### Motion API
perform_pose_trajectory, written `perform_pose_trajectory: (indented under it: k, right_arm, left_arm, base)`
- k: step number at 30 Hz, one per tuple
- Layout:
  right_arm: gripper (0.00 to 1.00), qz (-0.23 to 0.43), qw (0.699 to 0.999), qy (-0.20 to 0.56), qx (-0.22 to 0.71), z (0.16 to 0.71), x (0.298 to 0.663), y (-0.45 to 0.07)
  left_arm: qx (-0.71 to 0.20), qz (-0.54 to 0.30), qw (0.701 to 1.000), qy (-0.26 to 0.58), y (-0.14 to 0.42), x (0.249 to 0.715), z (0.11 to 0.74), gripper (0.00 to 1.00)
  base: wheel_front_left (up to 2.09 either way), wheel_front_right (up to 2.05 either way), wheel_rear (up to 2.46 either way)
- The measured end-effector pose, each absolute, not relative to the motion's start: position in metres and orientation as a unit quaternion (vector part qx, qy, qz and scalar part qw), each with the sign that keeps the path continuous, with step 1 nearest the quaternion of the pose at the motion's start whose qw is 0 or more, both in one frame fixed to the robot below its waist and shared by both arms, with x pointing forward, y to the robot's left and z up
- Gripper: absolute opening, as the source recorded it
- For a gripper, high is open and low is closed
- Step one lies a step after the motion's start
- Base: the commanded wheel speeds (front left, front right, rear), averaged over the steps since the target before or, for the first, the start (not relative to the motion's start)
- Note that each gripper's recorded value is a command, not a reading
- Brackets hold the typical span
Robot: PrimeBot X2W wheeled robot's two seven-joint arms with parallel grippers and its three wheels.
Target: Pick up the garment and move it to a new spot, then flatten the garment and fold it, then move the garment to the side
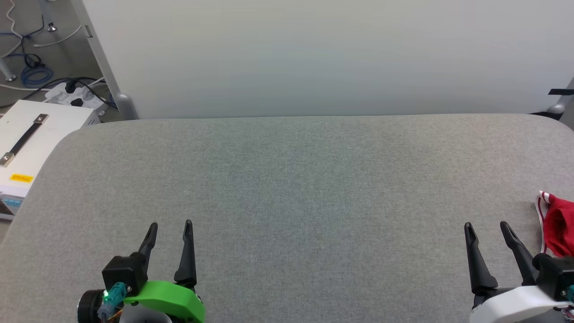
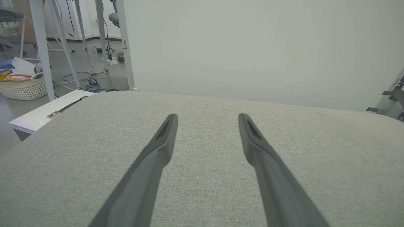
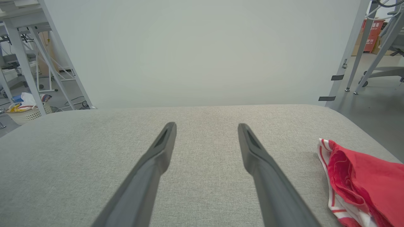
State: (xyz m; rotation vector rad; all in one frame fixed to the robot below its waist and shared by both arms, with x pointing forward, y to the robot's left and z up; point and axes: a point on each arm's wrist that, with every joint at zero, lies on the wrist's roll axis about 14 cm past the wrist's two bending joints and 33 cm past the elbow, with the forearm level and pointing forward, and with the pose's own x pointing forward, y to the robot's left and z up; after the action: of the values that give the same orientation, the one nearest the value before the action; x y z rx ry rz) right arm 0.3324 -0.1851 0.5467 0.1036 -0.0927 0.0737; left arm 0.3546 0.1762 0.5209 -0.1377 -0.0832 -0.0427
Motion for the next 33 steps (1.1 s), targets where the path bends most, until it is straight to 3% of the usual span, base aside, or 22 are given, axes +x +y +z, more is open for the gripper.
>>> perform_pose_trajectory:
  k: [28, 29, 33]
  right_arm:
    - [1.00, 0.046, 0.996, -0.050, 0.052, 0.552, 0.326, -0.175]
    - [0.00, 0.047, 0.996, -0.050, 0.053, 0.552, 0.326, -0.175]
    - [0.00, 0.046, 0.996, -0.049, 0.053, 0.552, 0.326, -0.175]
  left_arm:
    - [-0.069, -0.022, 0.997, -0.018, 0.177, 0.352, 0.507, 1.00]
    - [-0.070, -0.021, 0.997, -0.016, 0.177, 0.352, 0.506, 0.00]
    - [-0.071, -0.022, 0.997, -0.016, 0.177, 0.353, 0.506, 0.00]
  base:
    - [0.00, 0.00, 0.00]
    - [0.00, 0.00, 0.00]
    - [0.00, 0.00, 0.00]
